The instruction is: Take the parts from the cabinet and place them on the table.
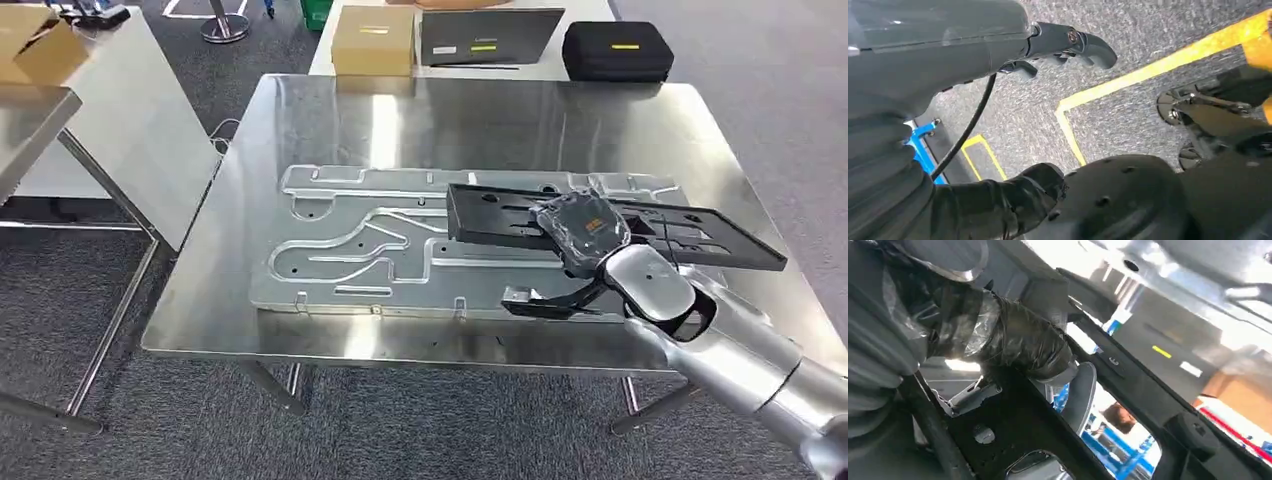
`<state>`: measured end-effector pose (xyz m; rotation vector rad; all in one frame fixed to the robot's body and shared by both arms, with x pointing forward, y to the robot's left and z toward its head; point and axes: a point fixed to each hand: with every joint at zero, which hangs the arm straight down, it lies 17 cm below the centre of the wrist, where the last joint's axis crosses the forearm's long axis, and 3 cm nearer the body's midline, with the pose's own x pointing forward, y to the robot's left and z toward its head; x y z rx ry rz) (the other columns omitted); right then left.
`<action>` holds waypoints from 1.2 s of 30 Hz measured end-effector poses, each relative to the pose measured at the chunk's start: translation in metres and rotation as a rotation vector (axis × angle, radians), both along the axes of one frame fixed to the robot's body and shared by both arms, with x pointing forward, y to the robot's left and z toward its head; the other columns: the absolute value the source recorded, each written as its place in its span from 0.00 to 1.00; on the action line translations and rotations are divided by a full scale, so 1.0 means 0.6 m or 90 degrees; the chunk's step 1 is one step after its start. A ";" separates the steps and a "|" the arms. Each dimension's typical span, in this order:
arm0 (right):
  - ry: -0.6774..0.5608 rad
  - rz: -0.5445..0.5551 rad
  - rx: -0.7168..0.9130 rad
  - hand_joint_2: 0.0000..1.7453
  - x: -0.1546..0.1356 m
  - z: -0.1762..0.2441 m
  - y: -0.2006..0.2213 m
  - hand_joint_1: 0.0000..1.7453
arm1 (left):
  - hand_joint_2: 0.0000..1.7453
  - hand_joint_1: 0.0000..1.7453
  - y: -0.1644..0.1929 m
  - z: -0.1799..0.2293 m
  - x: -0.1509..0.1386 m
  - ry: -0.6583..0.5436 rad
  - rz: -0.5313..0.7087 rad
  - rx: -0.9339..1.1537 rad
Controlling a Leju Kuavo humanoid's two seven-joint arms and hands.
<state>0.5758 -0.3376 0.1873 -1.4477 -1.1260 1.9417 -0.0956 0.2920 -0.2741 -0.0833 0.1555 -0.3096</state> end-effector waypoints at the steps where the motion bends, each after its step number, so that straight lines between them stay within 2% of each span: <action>1: 0.006 -0.004 0.000 1.00 0.002 -0.008 -0.003 1.00 | 1.00 0.00 0.000 0.000 0.000 0.000 0.000 0.000; 9: 0.029 -0.035 -0.005 1.00 0.010 -0.039 -0.024 1.00 | 1.00 0.00 0.005 0.000 0.000 -0.001 -0.003 0.003; 17: 0.062 -0.040 -0.037 1.00 0.031 -0.084 -0.007 1.00 | 1.00 0.00 0.000 0.000 0.008 -0.006 0.005 -0.003; 27: 0.128 -0.006 -0.050 1.00 0.026 -0.155 0.103 1.00 | 1.00 0.00 -0.011 0.000 0.005 0.005 0.028 -0.006; 36: 0.153 0.042 -0.049 1.00 0.014 -0.171 0.198 1.00 | 1.00 0.00 -0.021 0.000 0.007 0.008 0.040 -0.007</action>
